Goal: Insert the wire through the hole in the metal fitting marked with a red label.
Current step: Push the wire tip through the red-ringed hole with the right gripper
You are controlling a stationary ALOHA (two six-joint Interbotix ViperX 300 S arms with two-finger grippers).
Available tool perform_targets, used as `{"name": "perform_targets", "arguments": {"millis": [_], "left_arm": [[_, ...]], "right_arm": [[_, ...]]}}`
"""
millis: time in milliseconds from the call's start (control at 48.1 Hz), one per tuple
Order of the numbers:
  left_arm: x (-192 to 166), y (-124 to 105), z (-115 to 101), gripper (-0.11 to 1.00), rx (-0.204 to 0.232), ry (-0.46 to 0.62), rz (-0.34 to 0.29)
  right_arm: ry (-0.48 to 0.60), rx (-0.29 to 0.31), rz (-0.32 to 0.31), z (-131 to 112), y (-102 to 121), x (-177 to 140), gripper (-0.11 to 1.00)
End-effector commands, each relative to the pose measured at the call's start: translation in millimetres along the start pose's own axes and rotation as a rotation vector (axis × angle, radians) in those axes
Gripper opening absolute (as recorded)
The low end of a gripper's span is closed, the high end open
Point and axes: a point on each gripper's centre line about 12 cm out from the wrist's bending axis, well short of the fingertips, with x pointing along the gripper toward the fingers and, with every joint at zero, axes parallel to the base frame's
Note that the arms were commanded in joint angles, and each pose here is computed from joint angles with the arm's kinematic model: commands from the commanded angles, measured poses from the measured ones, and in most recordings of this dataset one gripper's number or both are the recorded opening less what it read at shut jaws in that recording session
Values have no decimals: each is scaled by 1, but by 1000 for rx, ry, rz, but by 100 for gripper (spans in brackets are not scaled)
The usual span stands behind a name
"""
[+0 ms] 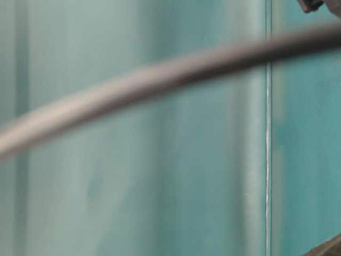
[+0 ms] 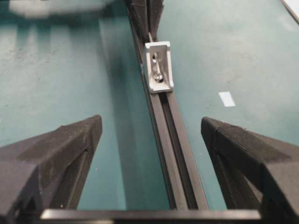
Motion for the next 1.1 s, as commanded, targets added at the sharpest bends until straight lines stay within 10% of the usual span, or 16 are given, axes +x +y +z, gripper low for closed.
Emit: {"name": "perform_targets", "arguments": {"millis": [0,1080], "left_arm": [[5,-2,9,51,-2,-21,-6],[22,-4,12,50,-43,17,-7]], "right_arm": [[-31,6,14,11,4,3,0],[15,-28,41,19,0,24,0]]}}
